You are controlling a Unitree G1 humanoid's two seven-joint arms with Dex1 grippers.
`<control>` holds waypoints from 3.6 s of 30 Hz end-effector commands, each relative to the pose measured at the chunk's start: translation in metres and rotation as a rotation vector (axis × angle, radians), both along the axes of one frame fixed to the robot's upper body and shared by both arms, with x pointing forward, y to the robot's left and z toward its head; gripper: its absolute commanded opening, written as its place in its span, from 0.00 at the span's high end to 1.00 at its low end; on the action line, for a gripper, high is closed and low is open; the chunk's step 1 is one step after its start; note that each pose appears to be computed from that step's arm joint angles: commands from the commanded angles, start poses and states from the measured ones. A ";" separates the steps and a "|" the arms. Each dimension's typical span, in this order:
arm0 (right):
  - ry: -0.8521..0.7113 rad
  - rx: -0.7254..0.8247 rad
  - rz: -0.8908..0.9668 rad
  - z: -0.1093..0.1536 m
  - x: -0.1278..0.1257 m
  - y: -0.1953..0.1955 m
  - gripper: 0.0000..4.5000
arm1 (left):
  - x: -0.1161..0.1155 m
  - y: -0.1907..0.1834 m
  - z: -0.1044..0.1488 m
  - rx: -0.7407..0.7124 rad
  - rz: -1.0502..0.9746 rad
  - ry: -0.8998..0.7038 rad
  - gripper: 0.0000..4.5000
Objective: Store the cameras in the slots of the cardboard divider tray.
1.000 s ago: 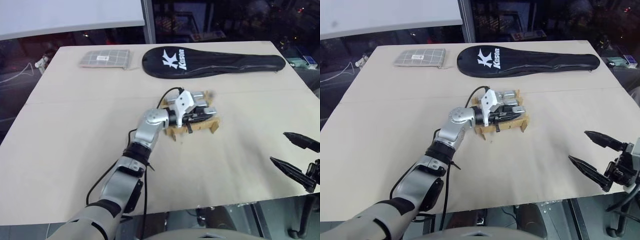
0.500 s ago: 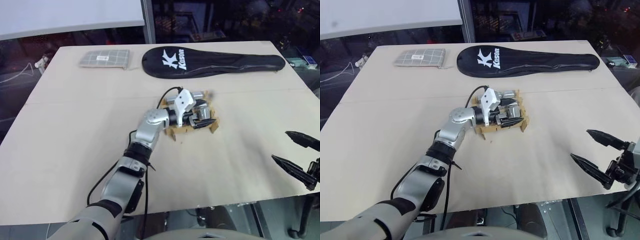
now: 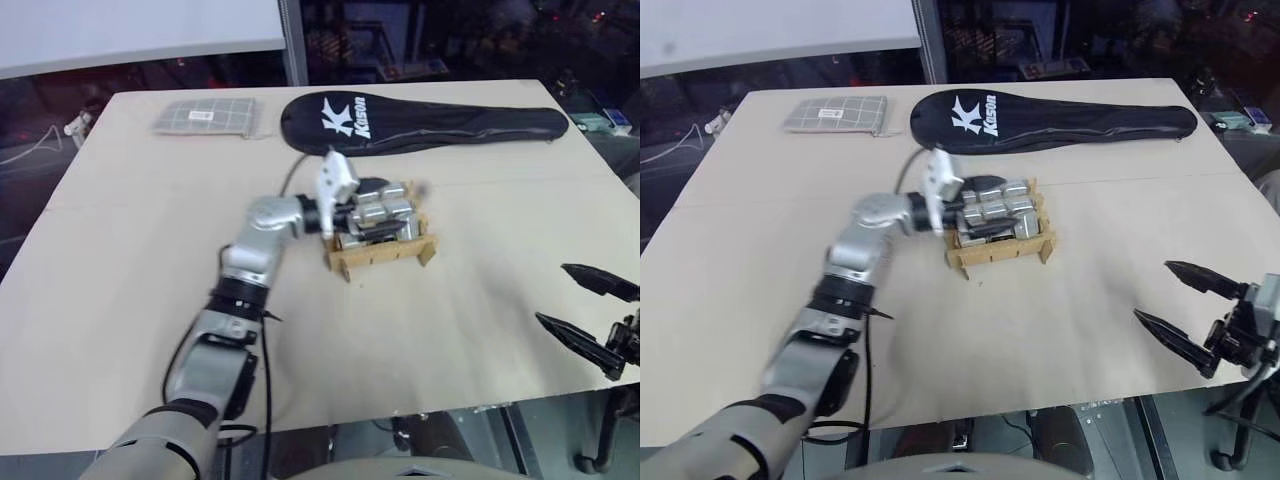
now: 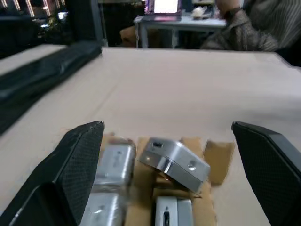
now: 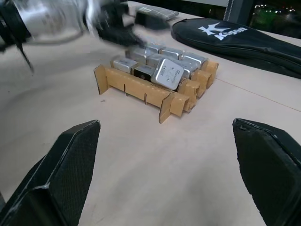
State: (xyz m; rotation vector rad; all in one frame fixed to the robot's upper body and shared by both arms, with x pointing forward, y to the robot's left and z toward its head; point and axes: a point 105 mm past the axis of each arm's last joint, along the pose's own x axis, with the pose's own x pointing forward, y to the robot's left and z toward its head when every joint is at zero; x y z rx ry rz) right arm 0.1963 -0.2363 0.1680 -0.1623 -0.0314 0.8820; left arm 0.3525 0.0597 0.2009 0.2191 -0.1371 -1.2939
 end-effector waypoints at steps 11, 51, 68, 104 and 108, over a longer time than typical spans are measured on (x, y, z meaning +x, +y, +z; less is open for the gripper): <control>0.000 -0.276 0.219 0.009 0.093 0.038 0.00 | -0.080 0.106 0.005 0.351 0.044 0.107 0.00; -0.416 -1.248 0.844 0.016 0.192 0.170 0.28 | -0.130 0.120 0.020 0.239 0.302 0.072 0.00; -0.379 -1.043 0.810 0.046 0.187 0.165 0.54 | -0.123 0.114 0.017 0.235 0.255 0.080 0.00; -0.061 -1.184 -0.039 -0.029 0.147 0.022 0.01 | -0.100 0.104 0.013 0.282 0.101 0.088 0.00; -0.016 -1.144 -0.005 -0.024 0.139 0.025 0.01 | -0.099 0.103 0.013 0.282 0.097 0.088 0.00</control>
